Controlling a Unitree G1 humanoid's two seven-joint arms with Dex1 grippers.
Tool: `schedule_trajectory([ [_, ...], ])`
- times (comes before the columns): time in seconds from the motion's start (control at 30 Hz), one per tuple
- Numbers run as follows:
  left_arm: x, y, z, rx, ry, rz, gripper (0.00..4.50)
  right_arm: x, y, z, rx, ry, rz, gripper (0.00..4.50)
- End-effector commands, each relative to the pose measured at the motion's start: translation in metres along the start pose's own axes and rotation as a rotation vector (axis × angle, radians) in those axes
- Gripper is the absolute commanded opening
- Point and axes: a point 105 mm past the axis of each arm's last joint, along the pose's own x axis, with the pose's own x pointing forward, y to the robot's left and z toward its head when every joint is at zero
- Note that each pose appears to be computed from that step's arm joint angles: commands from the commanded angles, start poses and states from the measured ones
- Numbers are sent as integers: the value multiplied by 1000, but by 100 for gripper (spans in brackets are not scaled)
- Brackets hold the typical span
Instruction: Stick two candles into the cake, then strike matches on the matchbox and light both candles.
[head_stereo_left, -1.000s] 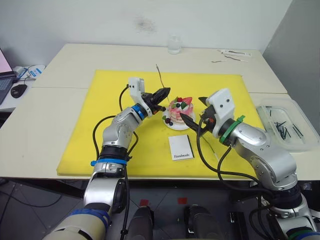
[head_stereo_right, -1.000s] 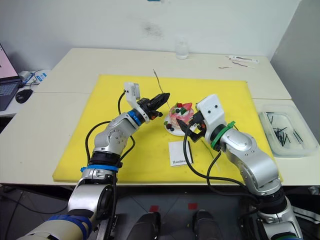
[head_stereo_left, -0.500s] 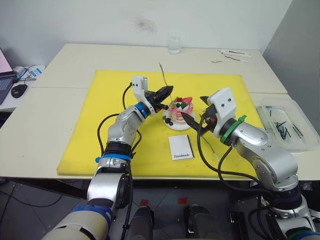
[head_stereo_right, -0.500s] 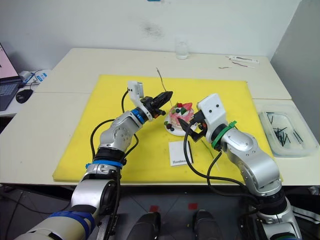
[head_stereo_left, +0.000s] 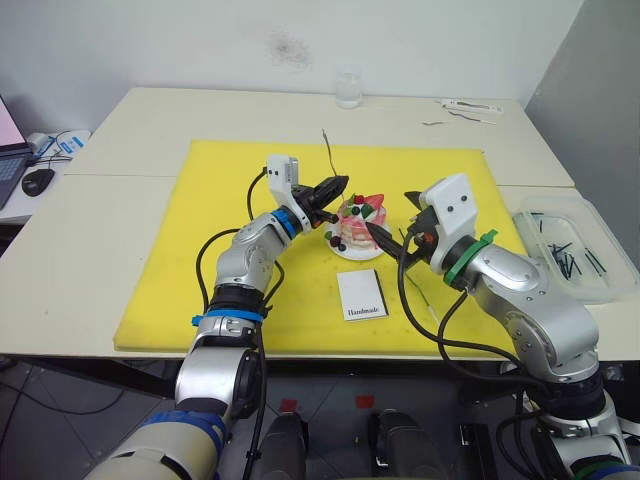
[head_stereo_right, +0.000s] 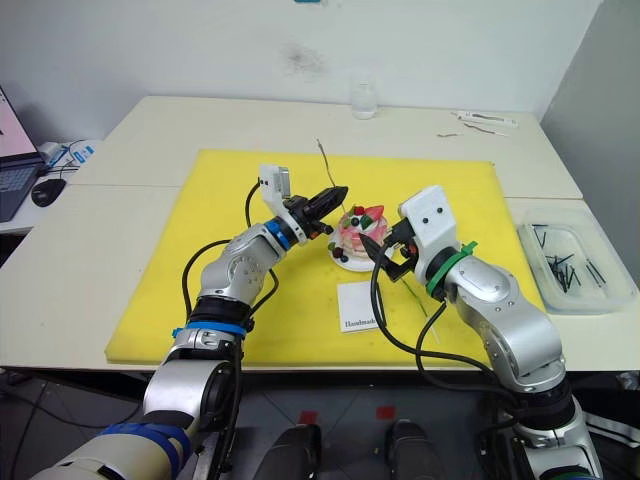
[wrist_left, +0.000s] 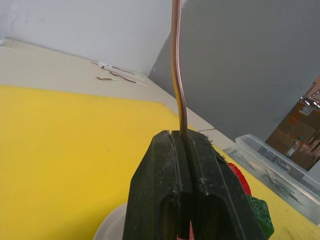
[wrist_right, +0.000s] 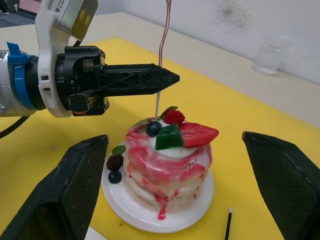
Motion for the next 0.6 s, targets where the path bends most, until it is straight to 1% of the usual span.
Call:
schedule_trajectory([
  [0.03,1,-4,4,47,-7,-19,0,-4,-3,13,-25,-52,-20,447],
  [0.13,2,-5,2,57,1,-24,0,-4,-4,13,-26,-52,-24,447],
  [0.4,-2,-5,5,93,7,-27,0,-5,-5,13,-26,-50,-32,447],
  [0.6,-7,-5,0,148,31,-31,0,-4,-6,13,-25,-51,-34,447],
])
